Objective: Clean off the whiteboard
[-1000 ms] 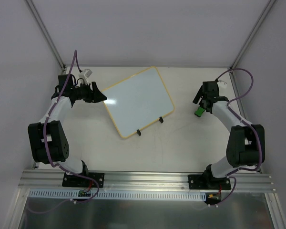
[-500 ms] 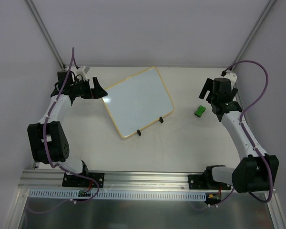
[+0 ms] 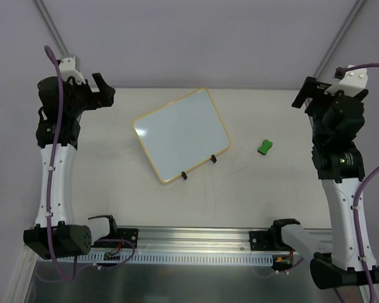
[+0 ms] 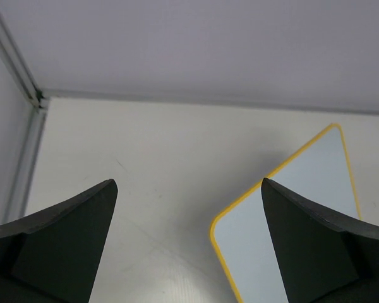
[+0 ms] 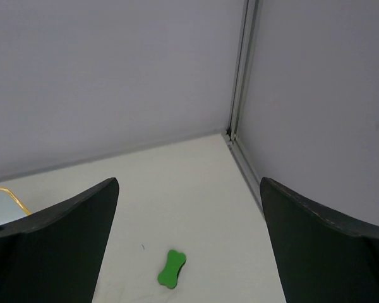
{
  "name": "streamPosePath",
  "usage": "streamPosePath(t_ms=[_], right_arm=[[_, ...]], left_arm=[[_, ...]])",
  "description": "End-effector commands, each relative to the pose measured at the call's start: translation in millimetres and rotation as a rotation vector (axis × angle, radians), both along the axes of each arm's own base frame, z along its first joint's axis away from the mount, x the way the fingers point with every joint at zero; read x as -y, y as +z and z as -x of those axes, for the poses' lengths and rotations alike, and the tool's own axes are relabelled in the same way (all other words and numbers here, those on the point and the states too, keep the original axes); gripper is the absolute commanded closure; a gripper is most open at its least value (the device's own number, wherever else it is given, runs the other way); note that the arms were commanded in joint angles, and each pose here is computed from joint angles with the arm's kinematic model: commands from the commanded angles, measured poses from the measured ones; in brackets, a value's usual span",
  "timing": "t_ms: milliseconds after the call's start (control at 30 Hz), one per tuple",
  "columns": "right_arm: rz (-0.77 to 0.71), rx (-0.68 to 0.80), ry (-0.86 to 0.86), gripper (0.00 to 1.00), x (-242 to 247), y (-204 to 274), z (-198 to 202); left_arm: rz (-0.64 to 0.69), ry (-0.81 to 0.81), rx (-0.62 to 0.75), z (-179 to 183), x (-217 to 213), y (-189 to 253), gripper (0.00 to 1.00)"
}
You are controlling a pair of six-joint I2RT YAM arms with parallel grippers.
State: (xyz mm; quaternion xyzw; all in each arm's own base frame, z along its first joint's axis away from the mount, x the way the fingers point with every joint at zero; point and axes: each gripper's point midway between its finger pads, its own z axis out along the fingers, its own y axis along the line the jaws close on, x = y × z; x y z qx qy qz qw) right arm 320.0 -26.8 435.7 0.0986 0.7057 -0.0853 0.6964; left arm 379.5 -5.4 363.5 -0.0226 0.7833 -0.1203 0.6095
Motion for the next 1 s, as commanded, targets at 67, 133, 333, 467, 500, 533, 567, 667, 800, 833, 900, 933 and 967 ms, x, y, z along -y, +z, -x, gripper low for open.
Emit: streamPosePath(t_ms=[67,133,333,467,500,533,567,667,800,833,900,933,967], right_arm=[[0.112,0.167,0.024,0.01,5,77,41],[0.109,0.215,0.032,0.01,5,93,54],[0.115,0.312,0.06,0.01,2,123,85],[0.117,0.334,0.076,0.01,0,127,96],[0.118,0.333,0.082,0.01,-1,126,95],[0.117,0.334,0.087,0.01,-2,126,96],[0.118,0.336,0.088,0.01,-2,126,96],[0.121,0.348,0.095,0.01,-4,131,100],[0.12,0.353,0.112,0.01,-7,133,100],[0.121,0.352,0.116,0.01,-8,132,99],[0.122,0.35,0.119,0.01,-8,132,98],[0.122,0.349,0.123,0.01,-9,132,97],[0.122,0.348,0.124,0.01,-10,131,97]], left_arm=[[-0.065,0.158,0.119,41,-22,78,0.01],[-0.066,0.167,0.142,58,-21,101,0.01],[-0.067,0.178,0.286,112,-15,167,0.01],[-0.072,0.167,0.351,136,-10,192,0.01],[-0.073,0.165,0.359,139,-9,196,0.01],[-0.076,0.166,0.387,148,-8,205,0.01],[-0.078,0.163,0.392,152,-7,207,0.01],[-0.09,0.169,0.423,165,-7,218,0.01],[-0.098,0.179,0.434,175,-8,221,0.01],[-0.097,0.178,0.437,177,-7,222,0.01],[-0.097,0.172,0.441,179,-6,223,0.01],[-0.095,0.17,0.439,179,-5,223,0.01],[-0.097,0.171,0.439,179,-6,222,0.01]])
